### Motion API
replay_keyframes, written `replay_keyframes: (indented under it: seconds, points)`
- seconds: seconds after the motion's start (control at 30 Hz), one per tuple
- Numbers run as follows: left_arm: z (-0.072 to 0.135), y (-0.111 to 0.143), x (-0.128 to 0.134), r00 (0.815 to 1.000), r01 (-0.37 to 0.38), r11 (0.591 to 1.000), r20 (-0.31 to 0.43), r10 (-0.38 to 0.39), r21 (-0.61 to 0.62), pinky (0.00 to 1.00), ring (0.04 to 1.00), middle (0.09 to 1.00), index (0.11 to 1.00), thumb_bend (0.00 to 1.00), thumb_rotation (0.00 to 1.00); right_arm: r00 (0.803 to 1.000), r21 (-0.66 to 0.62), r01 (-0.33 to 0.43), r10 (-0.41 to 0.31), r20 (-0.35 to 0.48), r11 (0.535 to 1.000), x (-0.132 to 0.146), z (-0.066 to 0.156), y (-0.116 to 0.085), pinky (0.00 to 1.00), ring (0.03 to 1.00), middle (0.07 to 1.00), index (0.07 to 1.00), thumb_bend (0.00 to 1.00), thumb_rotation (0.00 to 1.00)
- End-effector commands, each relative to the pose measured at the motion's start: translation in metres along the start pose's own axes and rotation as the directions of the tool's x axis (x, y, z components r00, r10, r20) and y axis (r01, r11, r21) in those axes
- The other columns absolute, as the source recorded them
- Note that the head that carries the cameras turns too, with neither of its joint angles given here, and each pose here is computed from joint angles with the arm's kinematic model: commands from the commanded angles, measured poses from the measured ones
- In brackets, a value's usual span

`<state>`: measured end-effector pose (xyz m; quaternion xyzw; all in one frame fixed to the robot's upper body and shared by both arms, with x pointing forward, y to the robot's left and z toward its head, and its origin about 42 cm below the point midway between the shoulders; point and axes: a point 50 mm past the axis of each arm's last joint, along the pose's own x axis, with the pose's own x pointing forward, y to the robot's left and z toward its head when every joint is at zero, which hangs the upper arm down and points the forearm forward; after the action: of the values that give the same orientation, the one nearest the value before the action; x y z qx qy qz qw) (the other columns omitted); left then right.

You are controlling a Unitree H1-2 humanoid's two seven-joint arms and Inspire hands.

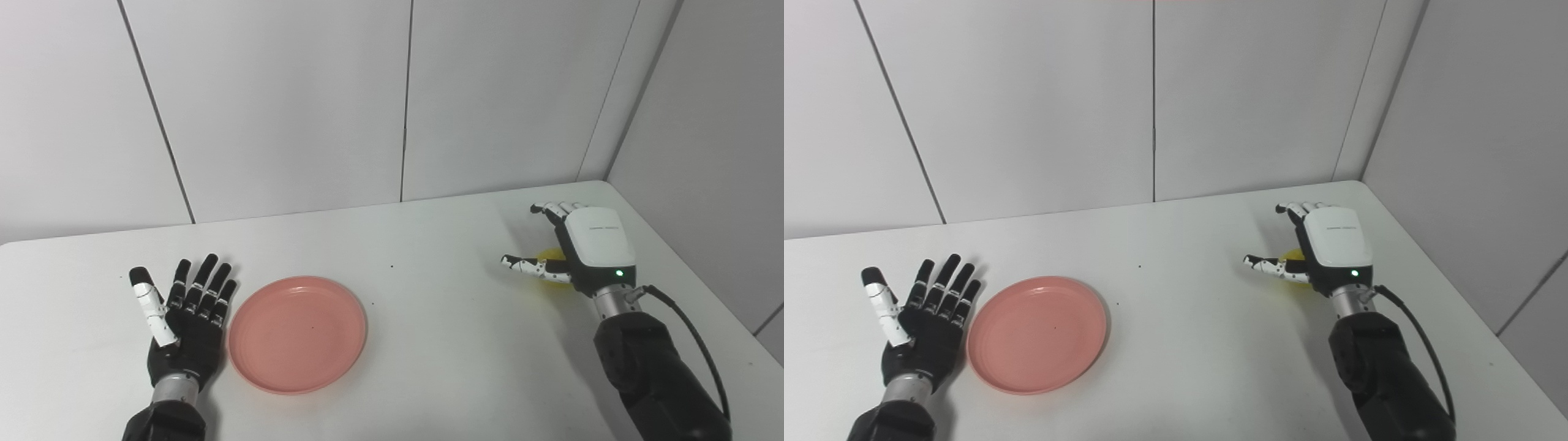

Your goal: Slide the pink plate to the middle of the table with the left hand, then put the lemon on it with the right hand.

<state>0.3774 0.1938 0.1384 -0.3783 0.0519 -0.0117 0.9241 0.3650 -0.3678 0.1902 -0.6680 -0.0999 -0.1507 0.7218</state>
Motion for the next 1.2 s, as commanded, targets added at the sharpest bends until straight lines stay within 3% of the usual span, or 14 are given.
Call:
replay_keyframes:
  seconds: [0.0,0.6,0.87,1.17]
  points:
    - [-0.026,0.023,-0.013,0.986,-0.108,0.994,-0.128,0.108,0.002,0.94,0.859,0.850,0.975,0.93,0.83,0.997,-0.015,0.069,-0.069,0.021,0.997,0.018,-0.004,-0.018,0.70,0.709,0.722,0.705,0.70,0.81]
    - [-0.029,0.025,-0.016,0.986,-0.093,0.996,-0.136,0.093,0.009,0.95,0.884,0.872,0.982,0.92,0.84,0.999,0.002,-0.038,0.038,-0.013,0.999,0.022,-0.015,0.008,0.62,0.672,0.711,0.701,0.72,0.75]
    - [-0.029,0.022,-0.017,0.987,-0.091,0.996,-0.131,0.091,0.005,0.94,0.883,0.863,0.975,0.90,0.84,0.997,-0.002,-0.068,0.068,-0.026,0.998,0.021,-0.018,0.016,0.63,0.681,0.718,0.704,0.72,0.74]
    - [-0.031,0.024,-0.015,0.988,-0.088,0.996,-0.125,0.087,0.004,0.93,0.878,0.865,0.987,0.91,0.84,0.994,-0.029,-0.105,0.104,-0.036,0.994,0.015,-0.022,0.026,0.54,0.636,0.702,0.688,0.70,0.73]
